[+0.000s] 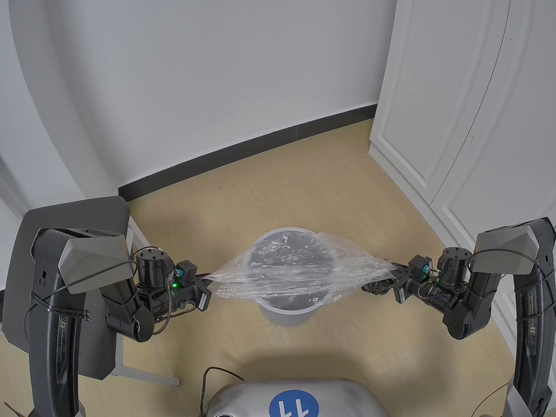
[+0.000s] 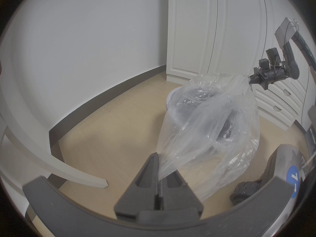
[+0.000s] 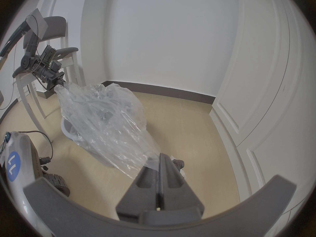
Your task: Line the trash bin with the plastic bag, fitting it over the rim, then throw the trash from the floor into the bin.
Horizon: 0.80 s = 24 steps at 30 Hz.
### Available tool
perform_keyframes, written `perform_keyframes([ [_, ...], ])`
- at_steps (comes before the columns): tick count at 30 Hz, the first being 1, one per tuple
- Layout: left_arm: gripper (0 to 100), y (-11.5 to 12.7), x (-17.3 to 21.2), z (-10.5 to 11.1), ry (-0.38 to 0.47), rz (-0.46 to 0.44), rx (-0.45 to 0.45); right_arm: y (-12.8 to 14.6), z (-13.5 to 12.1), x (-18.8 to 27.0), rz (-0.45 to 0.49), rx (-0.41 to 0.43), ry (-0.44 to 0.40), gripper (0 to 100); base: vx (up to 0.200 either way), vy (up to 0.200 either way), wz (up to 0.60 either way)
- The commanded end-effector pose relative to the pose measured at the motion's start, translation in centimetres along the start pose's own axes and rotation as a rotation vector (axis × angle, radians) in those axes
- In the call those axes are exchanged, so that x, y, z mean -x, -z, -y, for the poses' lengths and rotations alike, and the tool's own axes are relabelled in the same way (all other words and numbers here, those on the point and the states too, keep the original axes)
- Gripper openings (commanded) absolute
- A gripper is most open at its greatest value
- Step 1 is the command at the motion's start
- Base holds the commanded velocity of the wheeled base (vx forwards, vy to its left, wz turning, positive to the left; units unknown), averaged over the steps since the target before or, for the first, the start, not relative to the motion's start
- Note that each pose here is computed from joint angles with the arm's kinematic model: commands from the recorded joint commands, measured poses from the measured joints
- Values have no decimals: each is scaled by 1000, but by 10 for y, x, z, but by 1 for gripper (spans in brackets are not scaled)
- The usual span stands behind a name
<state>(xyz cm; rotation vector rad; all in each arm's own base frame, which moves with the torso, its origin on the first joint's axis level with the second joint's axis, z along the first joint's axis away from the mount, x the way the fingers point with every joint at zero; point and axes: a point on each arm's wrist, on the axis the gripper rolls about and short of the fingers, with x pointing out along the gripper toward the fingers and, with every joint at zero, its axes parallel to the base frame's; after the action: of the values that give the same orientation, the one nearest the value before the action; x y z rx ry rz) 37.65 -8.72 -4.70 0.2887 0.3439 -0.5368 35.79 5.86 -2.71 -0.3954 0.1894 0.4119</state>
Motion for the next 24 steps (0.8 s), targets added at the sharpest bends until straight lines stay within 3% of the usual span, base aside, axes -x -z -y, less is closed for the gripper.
perform_keyframes([
  [1,0,1,-1,1,3,-2,0,-4,2,1,23,5,13,0,0,0,0],
  [18,0,-10,1,-2,4,42,-11,-17,11,-3,74,6,39,0,0,0,0],
  [24,0,-17,-4,-7,-11,84,-5,-9,17,-19,93,-37,64,0,0,0,0],
])
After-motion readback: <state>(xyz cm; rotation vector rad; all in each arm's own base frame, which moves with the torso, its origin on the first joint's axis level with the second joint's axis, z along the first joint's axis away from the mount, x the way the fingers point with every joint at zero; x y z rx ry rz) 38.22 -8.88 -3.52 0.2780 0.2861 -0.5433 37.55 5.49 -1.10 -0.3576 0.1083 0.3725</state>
